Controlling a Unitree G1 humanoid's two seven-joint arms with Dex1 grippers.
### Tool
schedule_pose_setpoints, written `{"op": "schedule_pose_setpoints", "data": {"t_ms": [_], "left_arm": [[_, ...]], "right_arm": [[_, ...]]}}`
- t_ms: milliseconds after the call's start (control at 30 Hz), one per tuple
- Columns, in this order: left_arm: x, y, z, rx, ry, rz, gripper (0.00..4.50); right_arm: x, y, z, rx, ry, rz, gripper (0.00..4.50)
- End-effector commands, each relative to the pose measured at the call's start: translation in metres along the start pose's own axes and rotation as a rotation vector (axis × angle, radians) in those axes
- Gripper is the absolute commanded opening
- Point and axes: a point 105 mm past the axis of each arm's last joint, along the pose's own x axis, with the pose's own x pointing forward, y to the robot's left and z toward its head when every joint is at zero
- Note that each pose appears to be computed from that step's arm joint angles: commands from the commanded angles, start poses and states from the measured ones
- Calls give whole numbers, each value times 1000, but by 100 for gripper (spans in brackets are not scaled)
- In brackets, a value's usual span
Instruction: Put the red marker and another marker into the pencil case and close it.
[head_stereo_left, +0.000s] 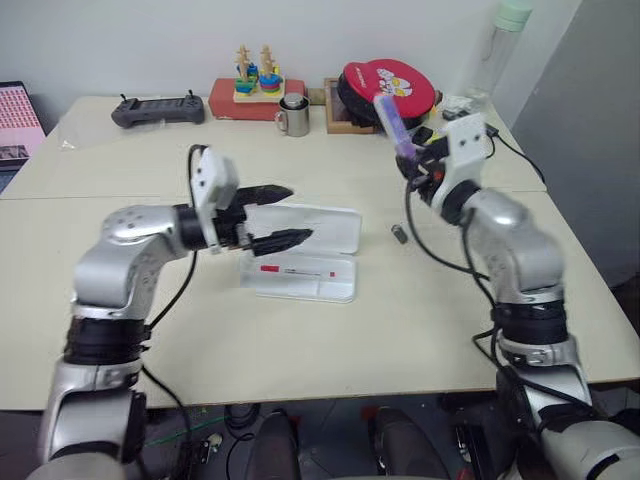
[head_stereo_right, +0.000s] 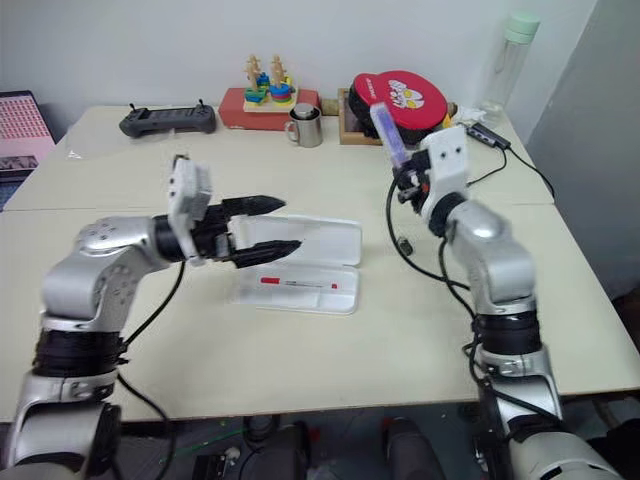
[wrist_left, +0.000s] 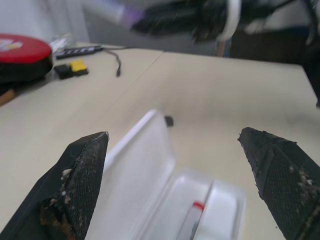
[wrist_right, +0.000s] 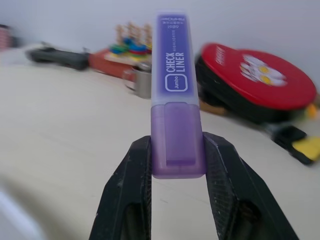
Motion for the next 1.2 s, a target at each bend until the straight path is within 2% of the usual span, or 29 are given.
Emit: {"op": "schedule_pose_setpoints", "data": {"t_ms": [33, 133, 233, 333, 533, 900, 1200], "left_arm": [[-27, 3, -6, 46, 74, 24, 450], [-51, 4, -32, 24, 188, 52, 450], [-63, -3, -42, -26, 206, 62, 450], [-75, -13, -53, -80, 235, 68, 450], [-92, -28, -59, -142, 259, 112, 450], [-94, -37, -53, -143, 247, 153, 450], [-89, -37, -52, -138, 245, 158, 450]], "right_arm": [[-9, 49, 13, -44, -26, 297, 107], [-9, 80, -1, -44, 80, 465, 107], [-6, 113, -28, -110, 211, 613, 107], [3, 131, -56, -126, 304, 668, 107], [18, 153, -83, -136, 363, 743, 107], [36, 152, -95, -154, 378, 758, 107], [36, 141, -95, -172, 389, 759, 107]]}}
